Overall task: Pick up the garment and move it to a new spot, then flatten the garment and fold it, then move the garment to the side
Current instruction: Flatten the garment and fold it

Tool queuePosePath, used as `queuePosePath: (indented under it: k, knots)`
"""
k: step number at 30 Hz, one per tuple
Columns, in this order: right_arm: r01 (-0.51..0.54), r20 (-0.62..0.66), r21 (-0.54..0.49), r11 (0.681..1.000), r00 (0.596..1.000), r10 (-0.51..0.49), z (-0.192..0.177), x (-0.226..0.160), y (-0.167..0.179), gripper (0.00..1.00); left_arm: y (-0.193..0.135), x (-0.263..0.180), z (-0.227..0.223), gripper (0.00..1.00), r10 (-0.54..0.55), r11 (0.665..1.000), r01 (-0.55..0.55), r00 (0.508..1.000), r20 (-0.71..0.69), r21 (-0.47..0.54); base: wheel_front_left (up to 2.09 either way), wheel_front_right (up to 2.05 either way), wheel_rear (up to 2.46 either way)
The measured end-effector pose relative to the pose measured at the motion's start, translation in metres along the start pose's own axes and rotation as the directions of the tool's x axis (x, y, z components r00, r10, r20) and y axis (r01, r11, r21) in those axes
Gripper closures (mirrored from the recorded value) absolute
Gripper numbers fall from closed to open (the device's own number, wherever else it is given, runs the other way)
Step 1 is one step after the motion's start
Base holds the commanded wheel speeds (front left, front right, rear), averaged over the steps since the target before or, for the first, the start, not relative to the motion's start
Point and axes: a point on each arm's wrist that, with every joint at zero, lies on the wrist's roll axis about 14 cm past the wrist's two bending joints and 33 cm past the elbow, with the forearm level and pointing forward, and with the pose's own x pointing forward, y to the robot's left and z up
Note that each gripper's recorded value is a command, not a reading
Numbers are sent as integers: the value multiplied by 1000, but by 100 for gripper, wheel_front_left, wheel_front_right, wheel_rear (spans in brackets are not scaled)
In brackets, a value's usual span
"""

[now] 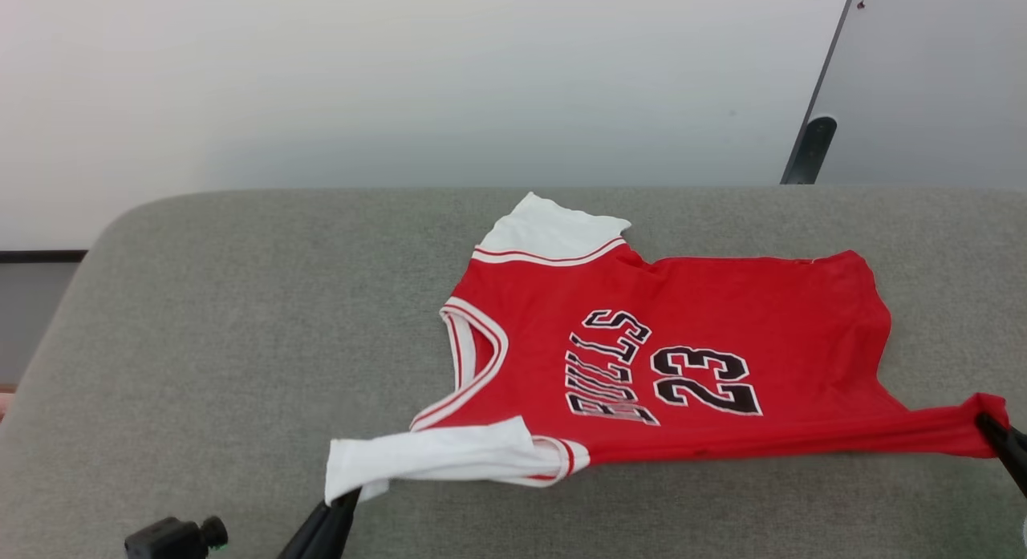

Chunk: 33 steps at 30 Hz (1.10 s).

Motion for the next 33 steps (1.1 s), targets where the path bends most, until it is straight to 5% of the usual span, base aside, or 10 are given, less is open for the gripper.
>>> queuePosePath:
  k: [8, 18, 33]
  knots:
    - [31, -13, 14, 999, 999, -31, -4, -1, -9, 100, -4, 7, -9, 100, -15, 999, 18, 997, -80, 31, 0, 0, 0]
    - [61, -80, -14, 998, 995, -62, -3, 41, -11, 100, 2, 72, -16, 100, -77, 995, 89, 978, -194, 52, 0, 0, 0]
    - [140, -209, -37, 989, 967, -145, -39, 71, -26, 100, 34, 132, -58, 100, -3, 999, 15, 938, -347, 33, 0, 0, 0]
